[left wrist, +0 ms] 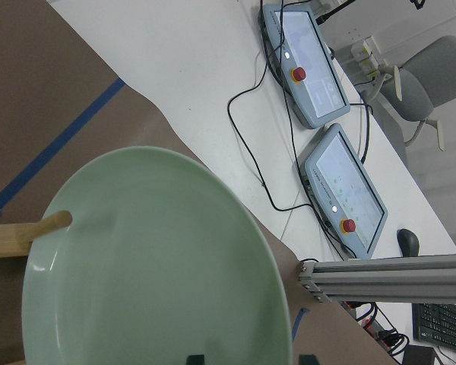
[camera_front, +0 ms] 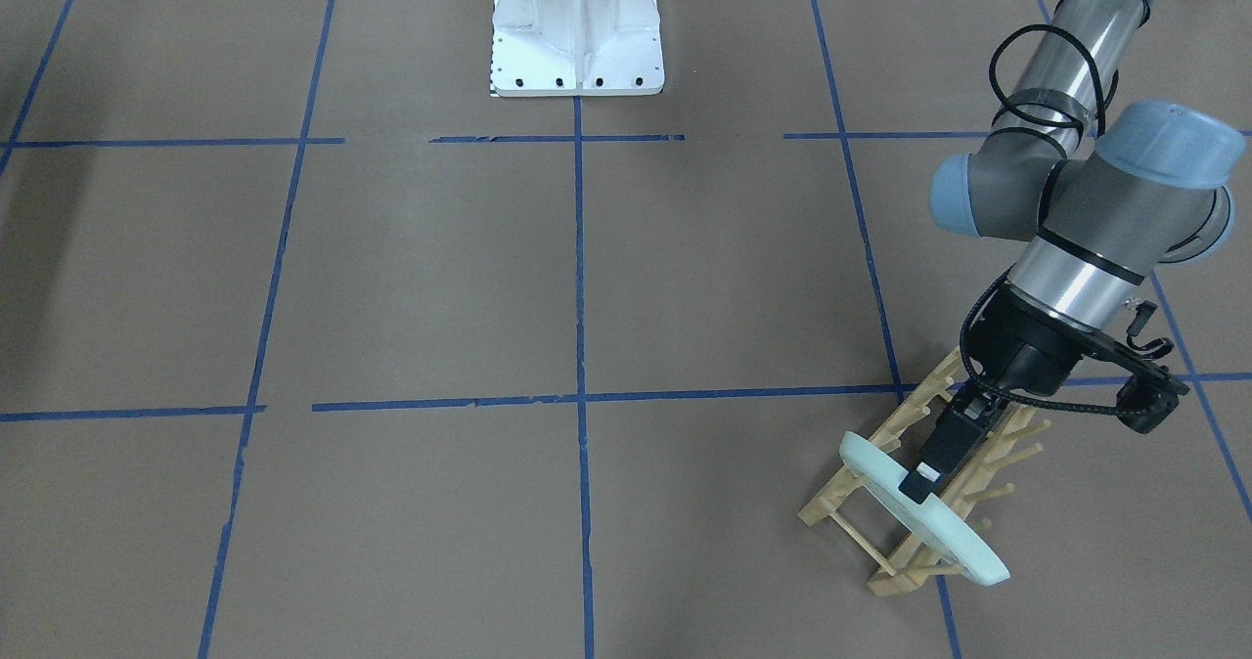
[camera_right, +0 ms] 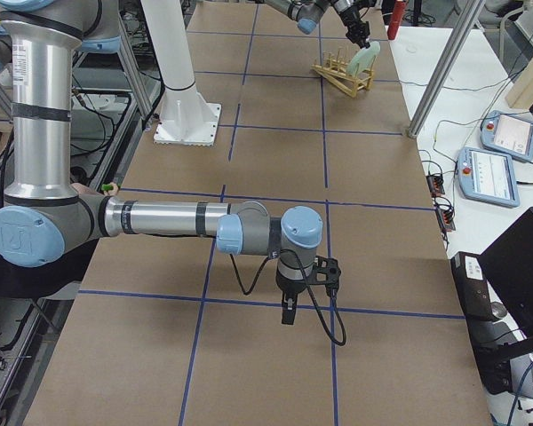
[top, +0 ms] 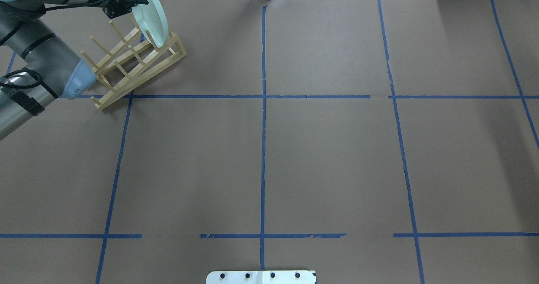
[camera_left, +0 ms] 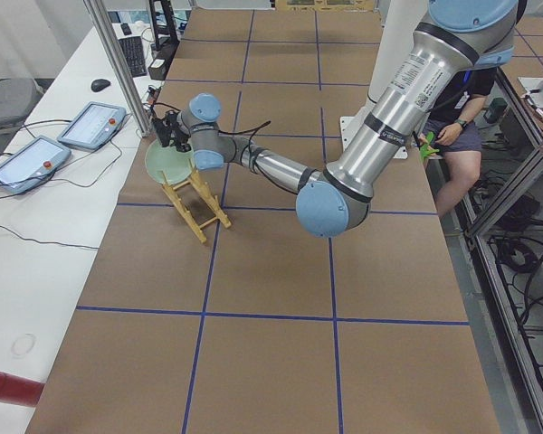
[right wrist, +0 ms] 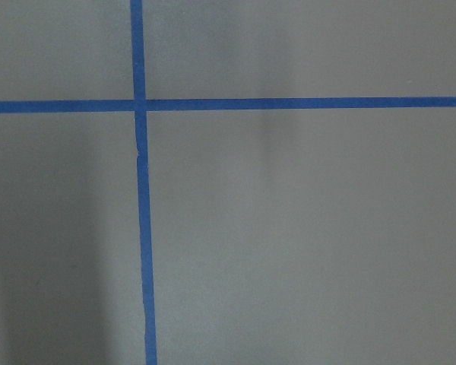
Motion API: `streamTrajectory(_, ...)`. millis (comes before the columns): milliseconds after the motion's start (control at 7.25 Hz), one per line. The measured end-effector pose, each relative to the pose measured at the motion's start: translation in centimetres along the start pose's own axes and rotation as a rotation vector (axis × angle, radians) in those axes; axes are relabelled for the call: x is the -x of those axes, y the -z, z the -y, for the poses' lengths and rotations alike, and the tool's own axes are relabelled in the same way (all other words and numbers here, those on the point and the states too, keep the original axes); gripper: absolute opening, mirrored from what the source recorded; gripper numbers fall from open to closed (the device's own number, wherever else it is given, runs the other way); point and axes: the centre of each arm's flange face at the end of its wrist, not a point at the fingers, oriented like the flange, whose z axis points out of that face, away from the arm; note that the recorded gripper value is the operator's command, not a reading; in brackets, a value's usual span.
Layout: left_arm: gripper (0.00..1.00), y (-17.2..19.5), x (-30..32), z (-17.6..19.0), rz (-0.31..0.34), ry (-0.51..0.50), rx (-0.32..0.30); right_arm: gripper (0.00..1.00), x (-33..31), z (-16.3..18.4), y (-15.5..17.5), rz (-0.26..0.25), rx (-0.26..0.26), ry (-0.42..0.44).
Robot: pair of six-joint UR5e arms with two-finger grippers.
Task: Place plate on table
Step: 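Close the left gripper on the plate rim, then lift the plate up out of the wooden rack with the left gripper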
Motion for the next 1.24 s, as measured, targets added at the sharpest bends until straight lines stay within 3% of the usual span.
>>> streamTrajectory(552, 0.37, -0.6, -0.8, 0.0, -0.002, -0.003, 0.001, 1.00, 0.0, 0.0, 0.0, 0.000, 0.000, -0.001)
streamTrajectory(828, 0.00, -0.7, -1.1, 0.0, -0.002, -0.003, 0.001, 1.00, 0.0, 0.0, 0.0, 0.000, 0.000, -0.001)
streamTrajectory(1241, 0.00, -0.5, -1.3, 0.1, -0.011, -0.006, 0.007, 1.00, 0.0, 0.0, 0.0, 0.000, 0.000, 0.000)
